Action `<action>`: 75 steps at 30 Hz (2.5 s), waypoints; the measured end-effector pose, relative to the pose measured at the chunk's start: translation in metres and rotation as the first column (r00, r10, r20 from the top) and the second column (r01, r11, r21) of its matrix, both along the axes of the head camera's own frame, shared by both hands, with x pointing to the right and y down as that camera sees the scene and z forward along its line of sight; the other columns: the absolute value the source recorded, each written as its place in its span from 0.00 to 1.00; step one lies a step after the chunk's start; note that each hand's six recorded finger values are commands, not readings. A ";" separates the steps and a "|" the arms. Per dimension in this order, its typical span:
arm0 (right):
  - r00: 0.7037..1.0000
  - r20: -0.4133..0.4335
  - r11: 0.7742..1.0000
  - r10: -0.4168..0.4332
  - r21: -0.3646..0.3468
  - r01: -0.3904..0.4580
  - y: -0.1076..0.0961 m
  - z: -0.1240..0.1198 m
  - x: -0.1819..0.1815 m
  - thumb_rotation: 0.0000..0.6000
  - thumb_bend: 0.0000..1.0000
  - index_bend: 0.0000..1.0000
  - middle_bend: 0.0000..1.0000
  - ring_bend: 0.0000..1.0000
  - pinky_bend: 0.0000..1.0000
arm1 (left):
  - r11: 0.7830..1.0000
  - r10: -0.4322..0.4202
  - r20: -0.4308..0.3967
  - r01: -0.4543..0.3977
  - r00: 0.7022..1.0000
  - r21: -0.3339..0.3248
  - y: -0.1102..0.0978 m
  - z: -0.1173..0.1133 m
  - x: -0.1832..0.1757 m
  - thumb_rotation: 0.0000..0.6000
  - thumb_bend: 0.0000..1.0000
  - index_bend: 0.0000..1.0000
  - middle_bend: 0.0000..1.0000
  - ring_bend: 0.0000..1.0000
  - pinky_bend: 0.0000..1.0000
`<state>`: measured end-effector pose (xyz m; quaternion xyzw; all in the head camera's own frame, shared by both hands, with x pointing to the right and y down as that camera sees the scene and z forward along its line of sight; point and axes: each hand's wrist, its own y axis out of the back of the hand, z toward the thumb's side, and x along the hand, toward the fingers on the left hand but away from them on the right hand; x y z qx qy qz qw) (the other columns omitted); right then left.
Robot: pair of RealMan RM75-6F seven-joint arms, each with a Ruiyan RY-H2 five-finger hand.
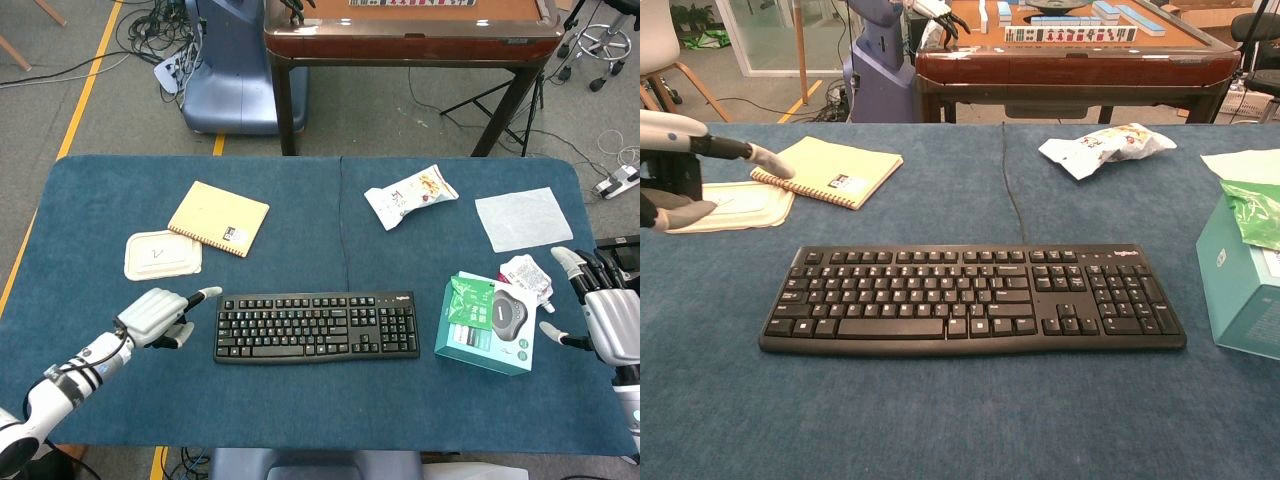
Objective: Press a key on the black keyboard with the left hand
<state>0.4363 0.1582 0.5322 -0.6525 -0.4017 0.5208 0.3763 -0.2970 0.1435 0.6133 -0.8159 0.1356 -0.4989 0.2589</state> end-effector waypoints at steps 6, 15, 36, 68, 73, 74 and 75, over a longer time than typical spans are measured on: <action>1.000 -0.001 1.000 0.002 -0.003 -0.002 0.001 0.000 0.000 1.00 0.11 0.05 0.13 0.08 0.07 | 0.997 0.070 0.019 -0.070 0.997 -0.042 -0.004 0.018 0.026 1.00 0.58 0.06 0.99 0.98 1.00; 1.000 -0.003 1.000 0.011 0.000 -0.011 0.003 -0.001 0.004 1.00 0.11 0.05 0.13 0.08 0.07 | 0.989 0.125 0.048 -0.121 0.991 -0.089 -0.010 0.042 0.054 1.00 0.58 0.06 0.99 0.99 1.00; 1.000 -0.005 1.000 0.029 -0.008 -0.029 0.008 0.001 0.011 1.00 0.11 0.05 0.13 0.08 0.07 | 0.974 0.185 0.131 -0.164 0.974 -0.153 -0.007 0.079 0.093 1.00 0.58 0.06 0.99 0.99 1.00; 0.999 -0.008 0.999 0.037 -0.007 -0.037 0.009 0.000 0.014 1.00 0.11 0.05 0.13 0.08 0.07 | 0.965 0.229 0.182 -0.198 0.956 -0.174 0.004 0.087 0.095 1.00 0.58 0.06 0.99 0.99 1.00; 0.999 -0.009 0.999 0.039 -0.004 -0.039 0.009 -0.001 0.015 1.00 0.11 0.05 0.13 0.08 0.07 | 0.972 0.201 0.170 -0.175 0.965 -0.154 -0.002 0.080 0.095 1.00 0.58 0.06 0.99 0.99 1.00; 0.999 -0.010 0.999 0.039 -0.003 -0.039 0.009 -0.001 0.016 1.00 0.11 0.05 0.13 0.08 0.07 | 0.975 0.189 0.164 -0.165 0.968 -0.145 -0.004 0.077 0.094 1.00 0.58 0.06 0.99 0.99 1.00; 0.999 -0.009 0.999 0.039 -0.002 -0.039 0.009 -0.001 0.016 1.00 0.11 0.05 0.13 0.08 0.07 | 0.978 0.178 0.159 -0.157 0.971 -0.137 -0.006 0.074 0.093 1.00 0.58 0.06 0.99 0.98 1.00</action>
